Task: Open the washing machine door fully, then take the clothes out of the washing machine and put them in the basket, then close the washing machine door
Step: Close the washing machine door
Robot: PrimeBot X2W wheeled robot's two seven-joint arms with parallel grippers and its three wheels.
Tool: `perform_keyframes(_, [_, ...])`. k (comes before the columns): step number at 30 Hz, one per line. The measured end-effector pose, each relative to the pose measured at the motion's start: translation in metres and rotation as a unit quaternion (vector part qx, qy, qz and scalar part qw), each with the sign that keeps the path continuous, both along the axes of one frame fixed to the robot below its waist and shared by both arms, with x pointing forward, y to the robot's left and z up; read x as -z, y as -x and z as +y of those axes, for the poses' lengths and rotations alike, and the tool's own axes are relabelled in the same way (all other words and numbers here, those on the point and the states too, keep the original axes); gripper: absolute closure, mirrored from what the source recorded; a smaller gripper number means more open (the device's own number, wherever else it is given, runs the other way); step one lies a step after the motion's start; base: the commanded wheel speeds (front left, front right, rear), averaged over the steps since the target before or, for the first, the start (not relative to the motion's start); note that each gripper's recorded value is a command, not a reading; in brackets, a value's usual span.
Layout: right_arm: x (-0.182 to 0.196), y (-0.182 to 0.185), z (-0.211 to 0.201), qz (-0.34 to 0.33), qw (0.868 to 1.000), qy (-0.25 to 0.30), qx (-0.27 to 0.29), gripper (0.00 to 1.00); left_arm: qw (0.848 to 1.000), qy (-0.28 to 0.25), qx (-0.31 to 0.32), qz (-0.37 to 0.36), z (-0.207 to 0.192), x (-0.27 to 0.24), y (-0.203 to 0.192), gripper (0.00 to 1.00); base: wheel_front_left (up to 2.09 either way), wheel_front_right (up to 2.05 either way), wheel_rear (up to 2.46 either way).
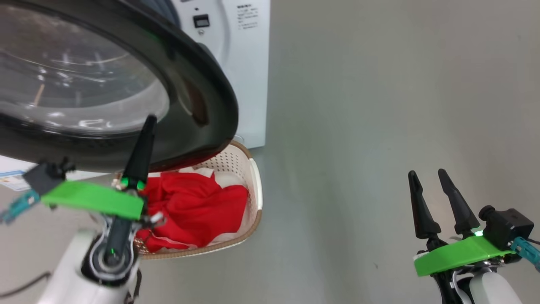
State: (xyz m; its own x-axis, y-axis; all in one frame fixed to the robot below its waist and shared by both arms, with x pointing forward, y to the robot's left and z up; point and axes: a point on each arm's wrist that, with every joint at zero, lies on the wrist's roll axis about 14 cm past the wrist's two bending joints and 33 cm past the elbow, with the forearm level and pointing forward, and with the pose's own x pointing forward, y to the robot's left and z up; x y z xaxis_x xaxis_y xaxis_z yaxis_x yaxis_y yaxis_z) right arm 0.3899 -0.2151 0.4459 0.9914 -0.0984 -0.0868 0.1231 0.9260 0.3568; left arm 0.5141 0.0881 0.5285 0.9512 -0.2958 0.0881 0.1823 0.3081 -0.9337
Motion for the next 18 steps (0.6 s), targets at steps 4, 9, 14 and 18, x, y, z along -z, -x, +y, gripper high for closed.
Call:
perform_keyframes(4, [0.001, 0.006, 0.004, 0.002, 1.0, 0.0, -0.005, 0.0, 1.0, -0.012, -0.022, 0.016, 0.015, 0.014, 0.019, 1.0, 0.0, 0.0, 0.0])
perform_keyframes(9, [-0.001, 0.009, 0.011, 0.001, 1.0, 0.005, -0.018, 0.0, 0.997, -0.052, -0.047, 0.043, 0.037, 0.04, 0.048, 1.0, 0.0, 0.0, 0.0])
perform_keyframes(14, [0.0, 0.014, 0.018, 0.003, 1.0, 0.01, -0.029, 0.0, 0.992, -0.077, -0.067, 0.074, 0.055, 0.063, 0.077, 1.0, 0.0, 0.0, 0.0])
perform_keyframes(18, [-0.006, 0.013, 0.02, -0.005, 0.999, 0.01, -0.033, 0.0, 0.986, -0.107, -0.088, 0.089, 0.076, 0.076, 0.095, 0.78, 0.0, 0.0, 0.0])
